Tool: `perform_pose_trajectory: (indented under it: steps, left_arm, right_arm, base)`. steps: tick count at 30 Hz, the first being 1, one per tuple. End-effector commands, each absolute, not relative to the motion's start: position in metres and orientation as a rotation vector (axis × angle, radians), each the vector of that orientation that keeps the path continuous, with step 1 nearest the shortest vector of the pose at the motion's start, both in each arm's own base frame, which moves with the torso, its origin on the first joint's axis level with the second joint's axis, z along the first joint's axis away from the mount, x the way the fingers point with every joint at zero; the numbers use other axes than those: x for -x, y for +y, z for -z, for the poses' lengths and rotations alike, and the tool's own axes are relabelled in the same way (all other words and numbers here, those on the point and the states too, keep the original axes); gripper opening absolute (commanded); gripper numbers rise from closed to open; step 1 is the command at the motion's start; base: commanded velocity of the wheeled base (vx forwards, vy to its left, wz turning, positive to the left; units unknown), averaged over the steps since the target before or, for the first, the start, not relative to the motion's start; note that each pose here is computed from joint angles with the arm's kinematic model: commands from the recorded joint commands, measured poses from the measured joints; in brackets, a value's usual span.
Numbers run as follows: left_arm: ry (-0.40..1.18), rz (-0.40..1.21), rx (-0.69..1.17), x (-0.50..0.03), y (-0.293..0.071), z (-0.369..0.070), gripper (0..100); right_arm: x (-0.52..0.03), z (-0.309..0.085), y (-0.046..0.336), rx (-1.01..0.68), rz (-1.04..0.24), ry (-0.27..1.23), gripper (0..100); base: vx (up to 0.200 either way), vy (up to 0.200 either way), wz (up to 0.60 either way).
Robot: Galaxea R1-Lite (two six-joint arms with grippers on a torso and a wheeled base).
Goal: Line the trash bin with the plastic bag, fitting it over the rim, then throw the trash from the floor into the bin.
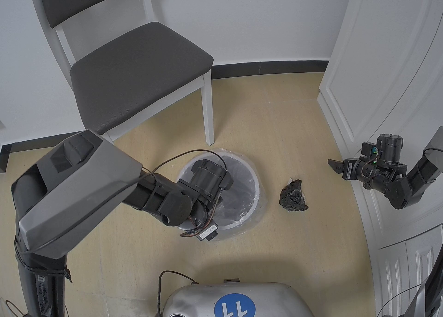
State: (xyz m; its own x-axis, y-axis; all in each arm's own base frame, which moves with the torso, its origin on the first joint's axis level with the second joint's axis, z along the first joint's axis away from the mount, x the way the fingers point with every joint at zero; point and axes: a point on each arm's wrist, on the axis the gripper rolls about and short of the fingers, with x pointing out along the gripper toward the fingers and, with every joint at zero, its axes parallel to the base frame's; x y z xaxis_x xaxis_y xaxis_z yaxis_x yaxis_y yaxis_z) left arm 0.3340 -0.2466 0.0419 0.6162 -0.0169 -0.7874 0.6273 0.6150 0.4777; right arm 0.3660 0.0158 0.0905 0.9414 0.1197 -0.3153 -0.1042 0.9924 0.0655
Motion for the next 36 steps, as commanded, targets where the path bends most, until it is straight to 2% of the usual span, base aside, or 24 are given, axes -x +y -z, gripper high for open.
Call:
perform_pose_trajectory:
  steps: [1, 7, 13, 19, 28, 36]
  left_arm:
    - [0.824, 0.437, -0.838, -0.328, -0.251, -0.045, 100]
    - [0.811, 0.430, -0.827, -0.333, -0.252, -0.043, 100]
    - [0.721, 0.394, -0.770, -0.355, -0.256, -0.061, 100]
    - [0.703, 0.371, -0.749, -0.386, -0.269, -0.039, 100]
    - [0.747, 0.376, -0.766, -0.410, -0.287, -0.012, 100]
    - [0.843, 0.377, -0.786, -0.407, -0.285, -0.018, 100]
  right_arm:
    - [-0.366, -0.091, 0.016, -0.048, -0.115, 0.323, 100]
    - [-0.365, -0.091, 0.016, -0.048, -0.115, 0.322, 100]
    - [-0.366, -0.092, 0.016, -0.048, -0.115, 0.320, 100]
    - [-0.366, -0.090, 0.016, -0.048, -0.115, 0.326, 100]
    - [-0.366, -0.088, 0.016, -0.049, -0.116, 0.331, 100]
    - [-0.366, -0.088, 0.014, -0.037, -0.116, 0.332, 100]
  base:
    - [0.000, 0.000, 0.00]
    - [0.000, 0.000, 0.00]
    - [0.000, 0.000, 0.00]
    - [0.000, 0.000, 0.00]
    - [0.000, 0.000, 0.00]
    - [0.000, 0.000, 0.00]
